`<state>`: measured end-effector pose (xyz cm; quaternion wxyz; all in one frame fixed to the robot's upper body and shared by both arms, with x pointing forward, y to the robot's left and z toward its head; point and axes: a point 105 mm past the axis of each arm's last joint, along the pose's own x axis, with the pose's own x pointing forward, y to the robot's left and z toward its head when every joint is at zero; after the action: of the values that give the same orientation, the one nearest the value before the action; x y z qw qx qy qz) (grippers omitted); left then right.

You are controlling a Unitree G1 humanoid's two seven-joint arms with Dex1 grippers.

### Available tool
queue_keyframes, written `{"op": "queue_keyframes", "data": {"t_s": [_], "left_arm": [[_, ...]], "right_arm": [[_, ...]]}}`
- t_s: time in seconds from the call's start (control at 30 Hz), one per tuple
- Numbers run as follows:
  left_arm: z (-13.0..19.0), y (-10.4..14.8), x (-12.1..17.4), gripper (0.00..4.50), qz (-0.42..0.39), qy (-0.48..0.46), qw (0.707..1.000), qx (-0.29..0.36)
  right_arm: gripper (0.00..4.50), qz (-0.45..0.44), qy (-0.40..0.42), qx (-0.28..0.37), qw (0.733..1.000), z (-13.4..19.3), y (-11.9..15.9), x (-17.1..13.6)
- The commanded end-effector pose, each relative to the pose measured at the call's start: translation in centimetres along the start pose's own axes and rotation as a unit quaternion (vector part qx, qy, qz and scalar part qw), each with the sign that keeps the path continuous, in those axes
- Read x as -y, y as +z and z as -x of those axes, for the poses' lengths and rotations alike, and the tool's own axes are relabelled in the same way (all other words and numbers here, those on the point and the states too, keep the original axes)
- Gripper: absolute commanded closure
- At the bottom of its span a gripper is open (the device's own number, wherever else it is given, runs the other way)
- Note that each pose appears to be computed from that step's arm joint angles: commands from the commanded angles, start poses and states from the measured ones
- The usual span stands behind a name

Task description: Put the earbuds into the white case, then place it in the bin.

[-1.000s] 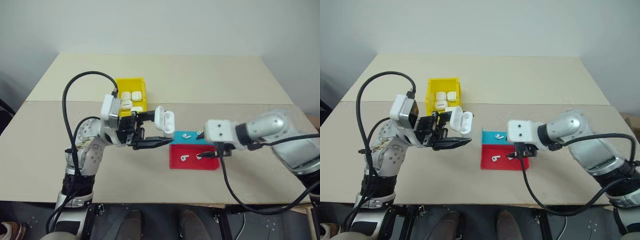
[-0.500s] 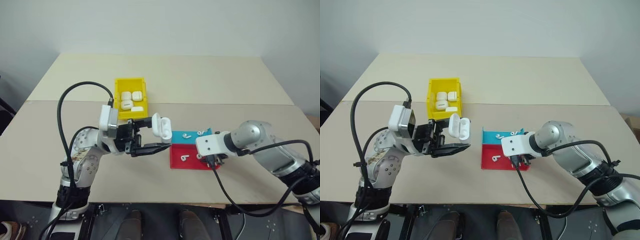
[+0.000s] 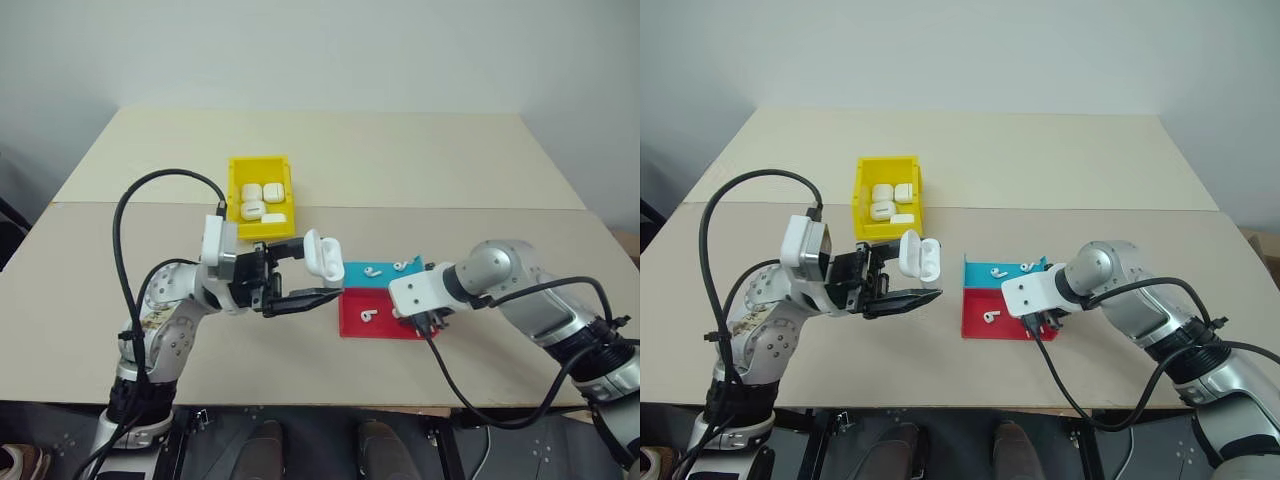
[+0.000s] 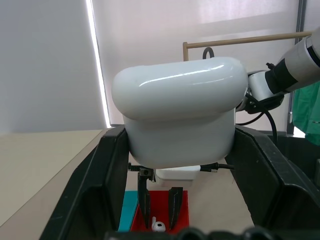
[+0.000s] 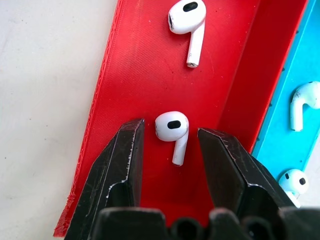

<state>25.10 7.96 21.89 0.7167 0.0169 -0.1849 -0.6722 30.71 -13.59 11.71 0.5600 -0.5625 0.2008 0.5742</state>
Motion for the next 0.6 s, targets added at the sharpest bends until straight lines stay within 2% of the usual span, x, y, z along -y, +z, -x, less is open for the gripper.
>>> {"op": "queue_keyframes", "data": {"t_s": [0.03, 0.13, 0.2, 0.23, 0.5, 0.6], "left_arm": [[-0.3, 0.9, 0.4, 1.72, -0.021, -0.008, 1.000, 0.013], [-0.3, 0.9, 0.4, 1.72, -0.021, -0.008, 1.000, 0.013], [-0.3, 0.9, 0.4, 1.72, -0.021, -0.008, 1.000, 0.012], [-0.3, 0.9, 0.5, 1.72, -0.021, -0.009, 1.000, 0.012], [-0.3, 0.9, 0.5, 1.72, -0.019, -0.014, 1.000, 0.009], [-0.3, 1.1, 0.4, 1.72, -0.018, -0.020, 1.000, 0.011]], "right_arm": [[2.37, 0.002, 0.007, 0.002, 1.000, -0.2, -0.1, -0.4], [2.94, -0.001, 0.008, 0.004, 1.000, -0.4, -0.2, -0.5], [3.62, -0.004, 0.008, 0.002, 1.000, -0.5, -0.4, -0.6], [3.77, -0.005, 0.008, 0.002, 1.000, -0.6, -0.5, -0.7], [3.85, -0.041, -0.015, 0.014, 0.999, 0.0, -0.5, -0.5], [3.85, -0.071, -0.045, 0.037, 0.996, 1.7, -0.2, 0.1]]}}
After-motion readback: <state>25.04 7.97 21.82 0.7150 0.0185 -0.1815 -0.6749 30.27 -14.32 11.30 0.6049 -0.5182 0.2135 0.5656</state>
